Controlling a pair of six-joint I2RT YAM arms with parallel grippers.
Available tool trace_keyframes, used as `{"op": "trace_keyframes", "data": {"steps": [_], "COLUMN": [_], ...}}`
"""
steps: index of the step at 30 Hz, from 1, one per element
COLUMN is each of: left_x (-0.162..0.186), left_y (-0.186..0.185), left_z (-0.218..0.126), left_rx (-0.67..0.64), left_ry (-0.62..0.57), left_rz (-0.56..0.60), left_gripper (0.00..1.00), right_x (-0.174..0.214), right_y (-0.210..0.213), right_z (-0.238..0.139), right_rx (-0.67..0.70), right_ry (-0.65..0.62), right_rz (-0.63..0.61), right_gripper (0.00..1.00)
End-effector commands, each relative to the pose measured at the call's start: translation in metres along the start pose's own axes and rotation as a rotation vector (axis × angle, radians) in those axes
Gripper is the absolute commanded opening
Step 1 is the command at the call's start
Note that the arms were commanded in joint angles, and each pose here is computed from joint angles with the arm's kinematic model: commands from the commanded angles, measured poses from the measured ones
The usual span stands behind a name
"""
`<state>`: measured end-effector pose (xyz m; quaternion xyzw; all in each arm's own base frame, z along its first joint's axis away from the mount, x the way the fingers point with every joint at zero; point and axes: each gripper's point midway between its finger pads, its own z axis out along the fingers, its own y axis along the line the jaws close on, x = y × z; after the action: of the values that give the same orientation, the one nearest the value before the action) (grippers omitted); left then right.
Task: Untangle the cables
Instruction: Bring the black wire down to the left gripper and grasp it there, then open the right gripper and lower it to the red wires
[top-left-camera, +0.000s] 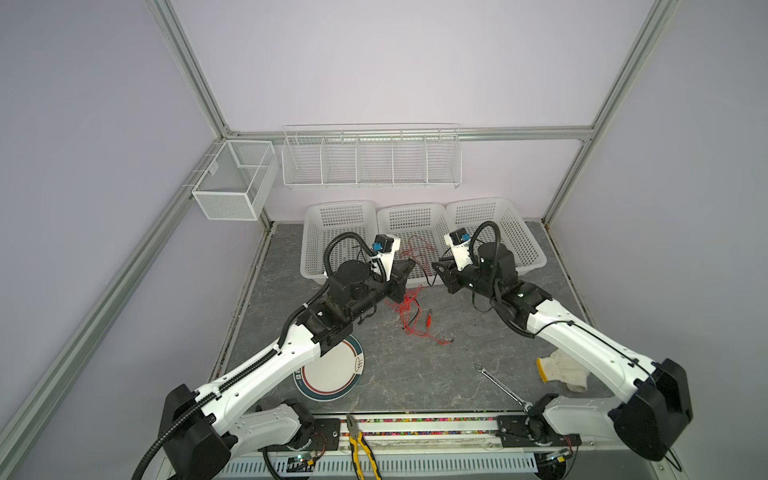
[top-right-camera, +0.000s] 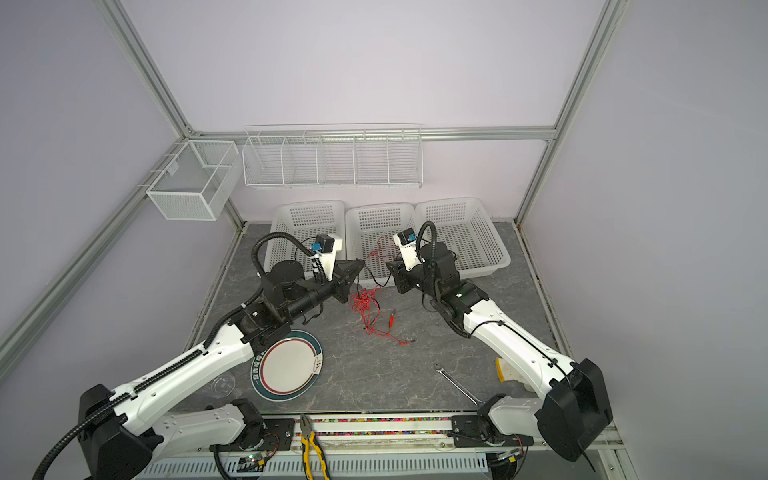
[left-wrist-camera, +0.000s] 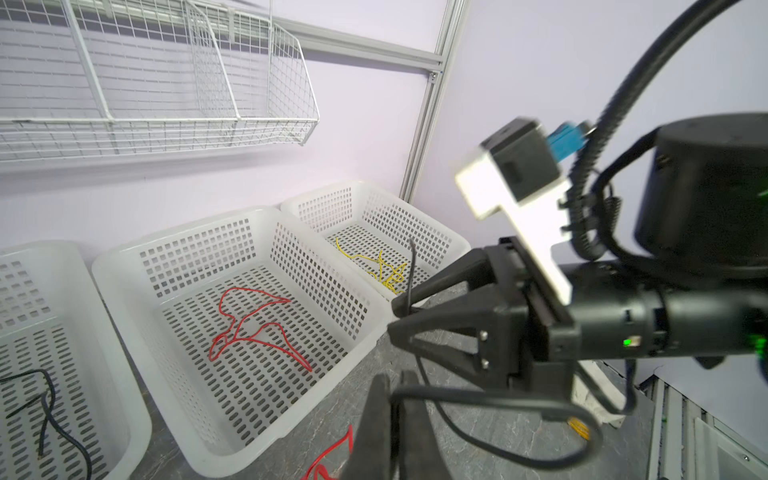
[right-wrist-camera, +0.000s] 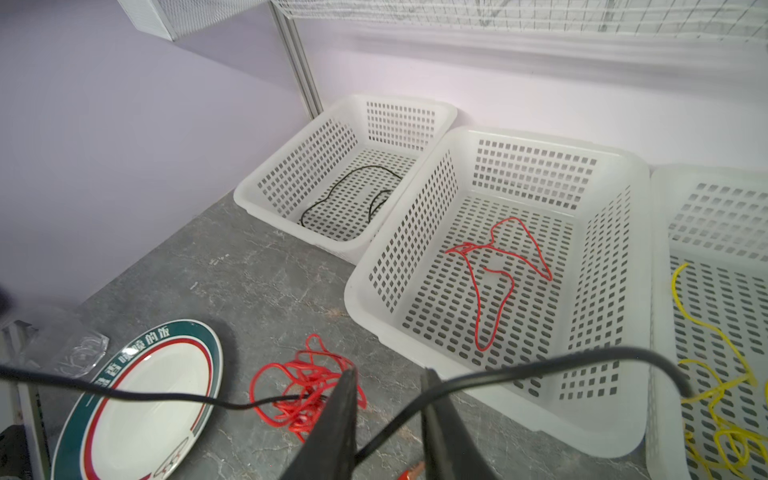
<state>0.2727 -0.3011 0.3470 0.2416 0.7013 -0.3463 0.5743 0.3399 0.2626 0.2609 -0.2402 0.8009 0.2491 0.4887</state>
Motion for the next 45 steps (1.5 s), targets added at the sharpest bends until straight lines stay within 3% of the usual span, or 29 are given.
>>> {"op": "trace_keyframes", "data": {"steps": [1,6,12,16,24,30,39,45], "left_x": [-0.025,-0.037,-0.042,-0.039,-0.029,-0.023,-0.027,-0.038], "left_y": [-0.007,-0.013,-0.012,-0.005,-0.005,-0.006,-0.019,-0.023], "left_z": [-0.013,-0.023,-0.033,-0.035,-0.033,-0.023,-0.015,-0.017], "left_rx": [0.009,0.027,0.014,-0.025,-0.013,0.000,0.076,0.092], "left_ry": [-0.040,-0.058,-0.076,-0.071,-0.051,-0.032,-0.037,-0.075], "left_rz": [0.030,0.035,0.041,0.041,0.048,0.042,0.022,0.017], "left_gripper": [0.00,0.00,0.00,0.00,0.00,0.00,0.00,0.00], "right_x": [0.025,0.047,0.079,0.091,0.057,0.043,0.020,0.036], "right_y": [0.008,0.017,-0.018,-0.029,0.040,0.102,0.125,0.121], "right_z": [0.012,0.027,0.039,0.034,0.010,-0.004,0.023,0.049], "right_rx": [-0.078,-0.155,0.007,0.034,-0.294,-0.481,-0.509,-0.494], "right_ry": [0.069,0.125,0.210,0.222,0.078,0.044,-0.025,0.017], "right_rz": [0.000,-0.008,0.040,0.064,-0.058,-0.191,-0.199,-0.153], "right_gripper": [0.39,0.52,0.69,0.74,0.76,0.78,0.75,0.56]}}
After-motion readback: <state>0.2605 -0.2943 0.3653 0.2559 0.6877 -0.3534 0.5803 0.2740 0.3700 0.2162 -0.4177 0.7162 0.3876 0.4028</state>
